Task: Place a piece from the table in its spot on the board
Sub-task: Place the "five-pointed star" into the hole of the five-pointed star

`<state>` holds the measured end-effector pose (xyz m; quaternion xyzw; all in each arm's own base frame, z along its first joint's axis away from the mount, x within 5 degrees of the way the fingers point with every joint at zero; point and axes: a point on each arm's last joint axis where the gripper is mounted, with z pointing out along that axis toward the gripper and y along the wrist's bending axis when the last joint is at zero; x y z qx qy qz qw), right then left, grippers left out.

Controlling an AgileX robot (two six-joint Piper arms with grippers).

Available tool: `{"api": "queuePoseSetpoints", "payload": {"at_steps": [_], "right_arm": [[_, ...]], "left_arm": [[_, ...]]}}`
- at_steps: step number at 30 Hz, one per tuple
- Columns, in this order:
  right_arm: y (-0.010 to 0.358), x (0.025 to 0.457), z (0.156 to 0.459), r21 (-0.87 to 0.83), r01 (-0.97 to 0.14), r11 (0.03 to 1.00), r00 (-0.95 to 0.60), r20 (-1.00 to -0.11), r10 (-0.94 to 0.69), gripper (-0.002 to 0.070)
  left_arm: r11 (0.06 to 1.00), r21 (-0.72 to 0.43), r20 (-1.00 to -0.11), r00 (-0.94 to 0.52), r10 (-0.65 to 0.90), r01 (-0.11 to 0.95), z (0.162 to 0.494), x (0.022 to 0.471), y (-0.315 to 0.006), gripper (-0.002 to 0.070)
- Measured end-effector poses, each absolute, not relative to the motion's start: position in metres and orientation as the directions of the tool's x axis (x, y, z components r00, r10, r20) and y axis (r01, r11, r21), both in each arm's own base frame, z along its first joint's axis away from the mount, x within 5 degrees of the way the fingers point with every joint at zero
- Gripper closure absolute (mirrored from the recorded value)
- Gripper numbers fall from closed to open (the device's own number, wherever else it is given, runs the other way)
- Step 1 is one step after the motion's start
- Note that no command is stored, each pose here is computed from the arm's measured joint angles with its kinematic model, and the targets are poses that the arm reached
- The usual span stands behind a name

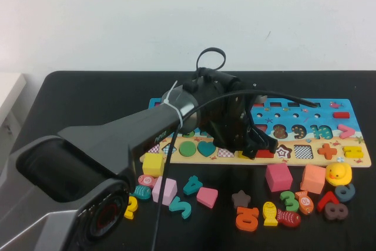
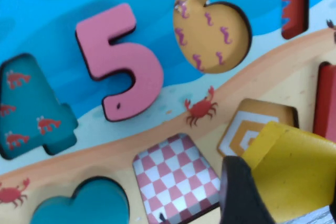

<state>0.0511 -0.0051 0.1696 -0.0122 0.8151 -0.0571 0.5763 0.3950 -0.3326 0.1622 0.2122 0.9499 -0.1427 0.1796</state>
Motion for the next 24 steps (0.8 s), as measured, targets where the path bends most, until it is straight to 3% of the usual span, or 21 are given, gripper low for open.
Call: {"api": "queuePoseSetpoints", "payload": {"at_steps": [9,24], "right_arm": [[-0.005,0.051,0.170,-0.110,0.045,0.993,-0.336,-0.938,-0.088,0.0658],[-0.005,0.051,0.170,-0.110,0.045,0.993,-0.336,-0.938,-0.089,0.0658]], "left_arm": [[0.858,-0.184,-0.437,-0.822,0.365,0.479,0.164,0.398,-0.334,0.0361],[0.865,-0.187,-0.425,-0.833,0.355,0.465,0.152,0.399,-0.335,0.0361]]}}
